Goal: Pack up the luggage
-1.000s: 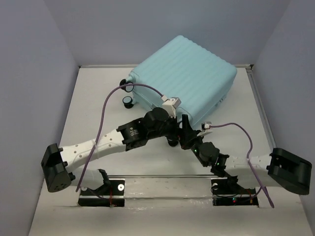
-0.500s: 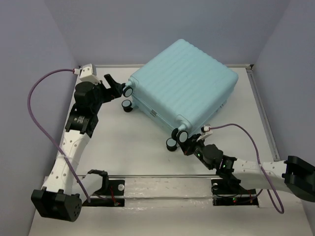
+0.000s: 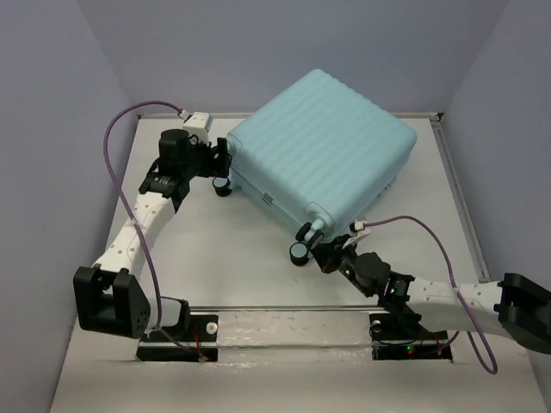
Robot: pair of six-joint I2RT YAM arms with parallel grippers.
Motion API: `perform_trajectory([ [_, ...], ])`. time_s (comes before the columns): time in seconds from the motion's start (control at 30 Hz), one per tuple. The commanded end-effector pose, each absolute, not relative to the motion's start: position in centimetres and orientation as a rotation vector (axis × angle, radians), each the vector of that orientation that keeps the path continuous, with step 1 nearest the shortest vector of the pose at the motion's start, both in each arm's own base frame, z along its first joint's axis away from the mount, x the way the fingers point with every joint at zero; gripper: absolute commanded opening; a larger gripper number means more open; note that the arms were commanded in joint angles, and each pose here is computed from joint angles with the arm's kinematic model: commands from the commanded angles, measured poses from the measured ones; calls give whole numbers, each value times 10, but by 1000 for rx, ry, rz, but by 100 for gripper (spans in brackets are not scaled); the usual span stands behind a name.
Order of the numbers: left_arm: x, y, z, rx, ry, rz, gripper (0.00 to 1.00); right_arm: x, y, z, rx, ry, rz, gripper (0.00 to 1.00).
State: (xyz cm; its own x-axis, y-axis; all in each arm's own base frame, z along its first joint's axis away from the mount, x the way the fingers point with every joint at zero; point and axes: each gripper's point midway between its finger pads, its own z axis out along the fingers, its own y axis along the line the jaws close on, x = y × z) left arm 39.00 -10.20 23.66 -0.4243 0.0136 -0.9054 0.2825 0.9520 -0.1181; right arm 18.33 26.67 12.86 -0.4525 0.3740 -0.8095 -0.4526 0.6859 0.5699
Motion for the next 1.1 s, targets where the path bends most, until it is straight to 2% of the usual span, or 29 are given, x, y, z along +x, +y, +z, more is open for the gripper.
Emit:
perform_trajectory([
  [0.0,407,-109,247,299,1955,-277,99,153,292,142,-214,1805,1112,7],
  [0.2,432,-113,246,305,1970,-251,99,152,295,144,-228,1800,1118,7],
  [0.33,443,-120,240,335,1995,-269,86,153,295,143,-225,1804,1112,7],
  [0.37,444,-123,238,342,1999,-278,80,153,295,144,-223,1803,1112,7],
  [0.43,446,-128,228,362,2018,-294,50,157,294,144,-215,1803,1102,7],
  [0.53,445,-127,224,358,2035,-290,21,159,293,143,-208,1806,1092,7],
  [0.57,444,-129,223,362,2037,-307,7,162,292,143,-203,1805,1085,7],
  [0.83,425,-115,186,197,2168,-282,6,214,270,163,-162,1752,1094,7],
  [1.07,378,-155,176,219,2209,-462,6,283,239,203,-154,1675,1061,7],
])
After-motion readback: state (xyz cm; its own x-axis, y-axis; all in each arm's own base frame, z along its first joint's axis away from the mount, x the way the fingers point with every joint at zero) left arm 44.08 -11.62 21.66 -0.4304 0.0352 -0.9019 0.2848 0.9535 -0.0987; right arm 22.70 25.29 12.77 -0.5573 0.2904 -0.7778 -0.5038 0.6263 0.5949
